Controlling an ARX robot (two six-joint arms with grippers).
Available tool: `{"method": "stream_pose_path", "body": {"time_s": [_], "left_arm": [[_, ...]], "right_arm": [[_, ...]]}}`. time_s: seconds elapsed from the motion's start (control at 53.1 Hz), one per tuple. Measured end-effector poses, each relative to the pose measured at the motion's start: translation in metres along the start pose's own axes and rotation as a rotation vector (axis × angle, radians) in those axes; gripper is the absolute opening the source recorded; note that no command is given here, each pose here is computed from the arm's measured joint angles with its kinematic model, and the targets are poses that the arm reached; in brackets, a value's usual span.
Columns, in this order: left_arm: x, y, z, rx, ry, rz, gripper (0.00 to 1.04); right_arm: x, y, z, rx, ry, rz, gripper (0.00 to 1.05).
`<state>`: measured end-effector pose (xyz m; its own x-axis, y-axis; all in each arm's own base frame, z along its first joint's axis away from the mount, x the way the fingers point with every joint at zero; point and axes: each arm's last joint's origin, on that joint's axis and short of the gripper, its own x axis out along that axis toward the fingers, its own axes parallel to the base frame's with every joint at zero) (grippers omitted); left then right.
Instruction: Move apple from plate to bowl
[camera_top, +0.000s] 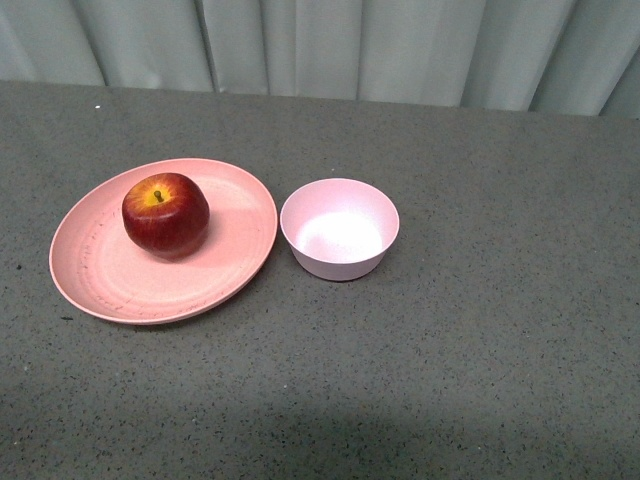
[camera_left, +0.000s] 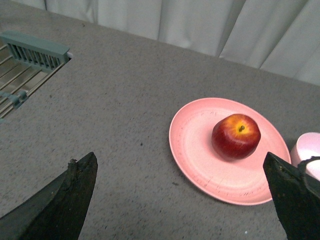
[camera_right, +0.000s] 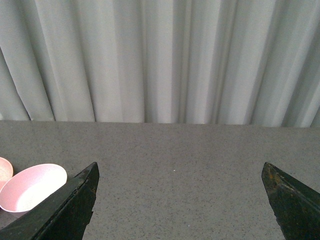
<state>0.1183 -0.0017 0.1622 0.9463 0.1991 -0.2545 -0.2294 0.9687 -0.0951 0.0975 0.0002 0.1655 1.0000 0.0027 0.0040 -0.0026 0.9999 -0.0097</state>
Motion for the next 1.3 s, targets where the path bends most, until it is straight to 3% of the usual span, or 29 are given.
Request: {"method": "stream_pose_path", "body": {"time_s": [0.169,0.245,0.395,0.659,0.941,1.299], "left_arm": [[0.037,-0.015,0.025,-0.04,-0.027,-0.084,0.98],[0.068,-0.025,0.033,-0.049,0.018,-0.137,0.98],[0.123,-0.047,0.026,0.013,0.17,-0.188,0.98],[0.198,-0.086,0.015,0.055,0.292,-0.232,0.98],[0.235,-0.095,-0.004,0.088,0.39,-0.218,0.98],[0.236,-0.095,-0.024,0.077,0.529,-0.297,0.98]], "right_arm": [[0.0,0.0,0.0,0.0,0.0,0.0,0.95],[0.0,0.0,0.0,0.0,0.0,0.0,0.95],[0.0,0.0,0.0,0.0,0.0,0.0,0.95],[0.0,0.0,0.0,0.0,0.0,0.0,0.95],[0.0,0.0,0.0,0.0,0.0,0.0,0.95],[0.0,0.0,0.0,0.0,0.0,0.0,0.95]]}}
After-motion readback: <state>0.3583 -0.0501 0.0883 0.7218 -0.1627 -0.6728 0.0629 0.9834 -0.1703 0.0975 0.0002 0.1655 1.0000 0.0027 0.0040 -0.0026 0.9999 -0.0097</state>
